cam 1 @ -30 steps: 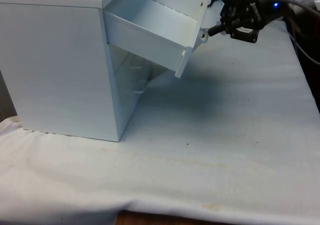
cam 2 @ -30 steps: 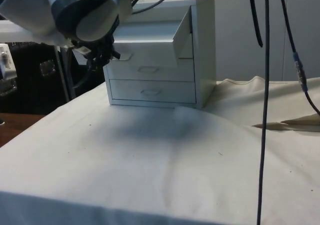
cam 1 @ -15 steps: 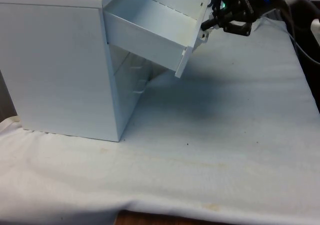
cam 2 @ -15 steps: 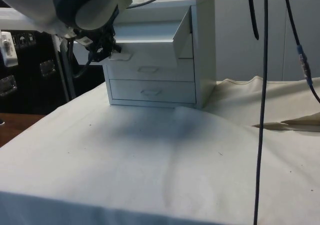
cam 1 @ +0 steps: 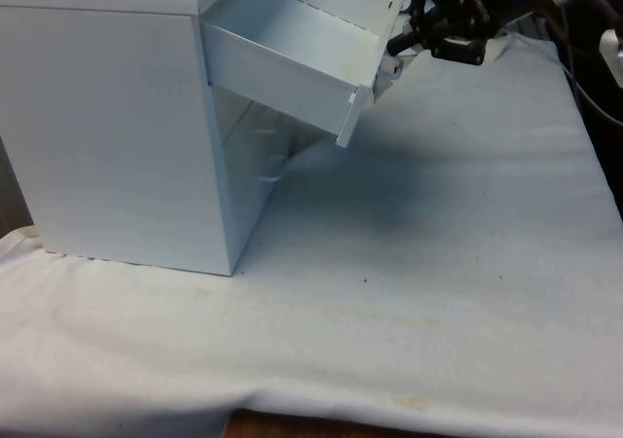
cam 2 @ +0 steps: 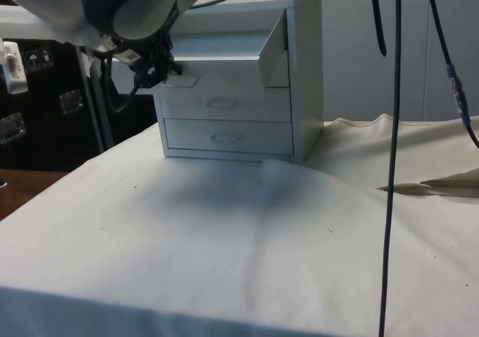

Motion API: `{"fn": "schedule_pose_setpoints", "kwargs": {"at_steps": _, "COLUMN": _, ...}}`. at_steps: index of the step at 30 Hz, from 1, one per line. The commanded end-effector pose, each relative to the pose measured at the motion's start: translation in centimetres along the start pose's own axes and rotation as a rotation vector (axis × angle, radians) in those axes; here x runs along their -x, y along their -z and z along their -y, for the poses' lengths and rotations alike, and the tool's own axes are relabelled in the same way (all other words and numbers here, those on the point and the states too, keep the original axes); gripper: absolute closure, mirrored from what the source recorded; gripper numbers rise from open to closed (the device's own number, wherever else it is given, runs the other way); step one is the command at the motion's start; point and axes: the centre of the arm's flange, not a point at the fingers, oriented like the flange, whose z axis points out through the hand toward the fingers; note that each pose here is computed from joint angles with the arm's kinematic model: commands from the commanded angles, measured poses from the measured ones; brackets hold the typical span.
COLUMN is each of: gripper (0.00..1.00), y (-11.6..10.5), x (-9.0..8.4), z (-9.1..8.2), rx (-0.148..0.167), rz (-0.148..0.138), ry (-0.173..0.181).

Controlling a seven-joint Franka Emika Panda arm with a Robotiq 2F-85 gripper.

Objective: Open the drawer, then close it.

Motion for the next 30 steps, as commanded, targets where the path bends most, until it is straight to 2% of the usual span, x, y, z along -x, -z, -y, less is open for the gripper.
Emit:
{"fn": "schedule_pose_setpoints", "kwargs": {"at_steps": 1, "gripper": 1.00, "y": -0.4, "x": -0.1, "z": -0.5, "rx": -0.001, "rz": -0.012, "ry": 0.010}}
{"fn": "schedule_pose_setpoints", "kwargs": {"at_steps": 5, "gripper": 1.00, "y": -0.5, "x": -0.2, "z": -0.7, "rx": 0.000, "rz": -0.011, "ry": 0.021}}
{"fn": "schedule_pose_setpoints", "kwargs": {"at_steps": 6, "gripper": 1.00, "y": 0.0, "x": 0.0, "z": -0.1, "rx": -0.001, "rz": -0.001, "ry": 0.015}}
{"fn": "schedule_pose_setpoints", "kwargs": {"at_steps": 7, "gripper": 1.00, "y": -0.5, "x": -0.2, "z": -0.7, "rx": 0.000, "rz": -0.011, "ry": 0.024}}
{"fn": "schedule_pose_setpoints", "kwargs": {"at_steps": 14, "gripper": 1.00, "y": -0.7, "x": -0.3, "z": -1.2, "rx": 0.000, "rz": -0.008, "ry": 0.043}}
{"fn": "schedule_pose_setpoints", "kwargs": {"at_steps": 15, "gripper": 1.00, "y": 0.0, "x": -0.1, "z": -0.4, "rx": -0.002, "rz": 0.000, "ry": 0.034}}
{"fn": "schedule_pose_setpoints", "kwargs": {"at_steps": 16, "gripper": 1.00, "y": -0.7, "x": -0.3, "z": -1.2, "rx": 0.000, "rz": -0.008, "ry": 0.046}}
{"fn": "schedule_pose_setpoints", "kwargs": {"at_steps": 24, "gripper": 1.00, "y": -1.4, "x": -0.6, "z": -2.3, "rx": -0.032, "rz": 0.005, "ry": 0.039}}
{"fn": "schedule_pose_setpoints", "kwargs": {"at_steps": 25, "gripper": 1.00, "y": -0.1, "x": -0.2, "z": -1.4, "rx": -0.028, "rz": 0.009, "ry": 0.034}}
{"fn": "schedule_pose_setpoints", "kwargs": {"at_steps": 26, "gripper": 1.00, "y": -1.4, "x": -0.6, "z": -2.5, "rx": -0.039, "rz": 0.007, "ry": 0.039}}
{"fn": "schedule_pose_setpoints", "kwargs": {"at_steps": 30, "gripper": 1.00, "y": -1.6, "x": -0.7, "z": -2.9, "rx": -0.054, "rz": 0.013, "ry": 0.037}}
